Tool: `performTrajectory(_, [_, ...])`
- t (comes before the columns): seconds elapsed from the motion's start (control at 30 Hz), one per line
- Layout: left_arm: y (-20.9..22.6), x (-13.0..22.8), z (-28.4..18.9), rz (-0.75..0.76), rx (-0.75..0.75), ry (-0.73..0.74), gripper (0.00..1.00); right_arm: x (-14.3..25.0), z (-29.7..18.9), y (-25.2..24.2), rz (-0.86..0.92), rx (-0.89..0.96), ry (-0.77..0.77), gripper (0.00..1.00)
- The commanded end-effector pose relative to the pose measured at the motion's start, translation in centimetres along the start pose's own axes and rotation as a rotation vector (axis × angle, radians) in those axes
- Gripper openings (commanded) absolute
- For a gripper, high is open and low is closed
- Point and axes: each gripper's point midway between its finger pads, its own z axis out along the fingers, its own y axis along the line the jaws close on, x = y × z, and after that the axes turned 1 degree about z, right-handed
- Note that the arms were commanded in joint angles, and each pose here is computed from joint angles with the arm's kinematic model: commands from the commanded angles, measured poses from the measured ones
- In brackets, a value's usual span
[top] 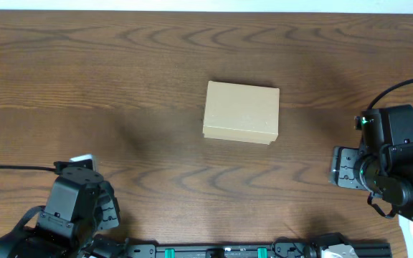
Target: Pack container
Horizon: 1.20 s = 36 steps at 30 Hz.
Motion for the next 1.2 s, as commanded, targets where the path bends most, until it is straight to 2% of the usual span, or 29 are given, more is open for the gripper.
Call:
performTrajectory(0.0, [0.01, -0.35, 0.12, -0.035, -0.001, -0.020, 0.47, -0.13, -0.04, -0.53, 0.006, 0.025, -0.009, 0.99])
performTrajectory(0.07, [0.07, -0.39, 0.12, -0.035, -0.005, -0.022, 0.84, -0.12, -0.04, -0.53, 0.006, 0.025, -0.009, 0.99])
performTrajectory(0.1, [0.07, -0.39, 0.12, -0.035, -0.005, -0.022, 0.85, -0.11, -0.04, -0.53, 0.005, 0.025, -0.008, 0.99])
performTrajectory(0.13, [0.06, -0.38, 0.12, -0.035, -0.004, -0.022, 0.98, -0.10, -0.04, -0.53, 0.005, 0.025, -0.008, 0.99])
performTrajectory(0.17, [0.06, -0.38, 0.12, -0.035, -0.004, -0.022, 0.95, -0.10, -0.03, -0.52, 0.006, 0.025, -0.008, 0.99])
performTrajectory(1.17, [0.07, -0.35, 0.12, -0.035, -0.004, -0.021, 0.95, -0.12, 0.01, -0.45, 0.005, 0.022, -0.005, 0.99])
